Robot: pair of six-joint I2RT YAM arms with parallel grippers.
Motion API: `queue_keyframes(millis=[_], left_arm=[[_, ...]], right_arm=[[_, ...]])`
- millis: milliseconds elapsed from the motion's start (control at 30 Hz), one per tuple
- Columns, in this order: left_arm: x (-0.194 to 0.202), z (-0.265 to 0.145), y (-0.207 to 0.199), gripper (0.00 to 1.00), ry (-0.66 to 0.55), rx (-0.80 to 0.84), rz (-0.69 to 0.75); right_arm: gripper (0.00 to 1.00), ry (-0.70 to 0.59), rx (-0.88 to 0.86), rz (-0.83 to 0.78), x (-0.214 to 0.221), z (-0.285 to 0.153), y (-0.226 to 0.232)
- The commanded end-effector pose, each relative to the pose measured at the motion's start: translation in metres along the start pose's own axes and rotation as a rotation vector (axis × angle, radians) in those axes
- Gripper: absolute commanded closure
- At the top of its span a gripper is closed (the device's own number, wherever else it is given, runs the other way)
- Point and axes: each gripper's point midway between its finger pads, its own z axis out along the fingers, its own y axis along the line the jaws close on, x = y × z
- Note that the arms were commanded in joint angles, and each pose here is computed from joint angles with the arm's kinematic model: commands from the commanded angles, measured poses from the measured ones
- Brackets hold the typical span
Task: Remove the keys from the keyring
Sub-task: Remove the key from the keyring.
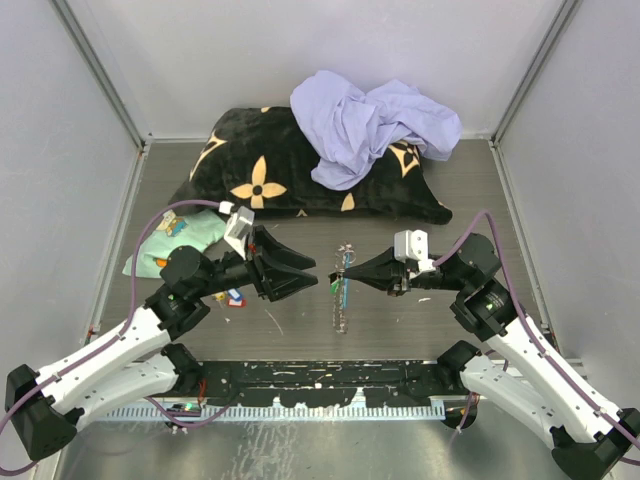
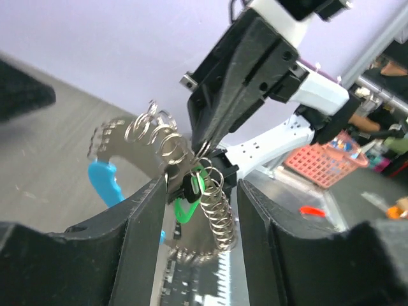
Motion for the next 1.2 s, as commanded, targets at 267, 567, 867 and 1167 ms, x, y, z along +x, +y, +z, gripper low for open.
queue_keyframes(millis=[267, 567, 867, 1167], left_arm=[[-0.014, 0.020, -0.030, 0.56, -0.064, 0.266, 0.570], [-0.012, 0.031, -0.028, 0.65, -0.080, 0.275, 0.577], [-0.009, 0.037, -0.032, 0.79, -0.074, 0.295, 0.565], [-0.004, 0.039, -0.033, 1.00, -0.053, 0.307, 0.552]], right_arm=[[0.99, -0.094, -0.034, -0.104, -0.043, 0.002, 0.001], [0.99, -0.092, -0.039, -0.102, -0.042, 0.002, 0.001], [0.99, -0.092, -0.040, -0.102, -0.041, 0.002, 0.001], [0.99, -0.090, -0.045, -0.100, -0.042, 0.002, 0.002]])
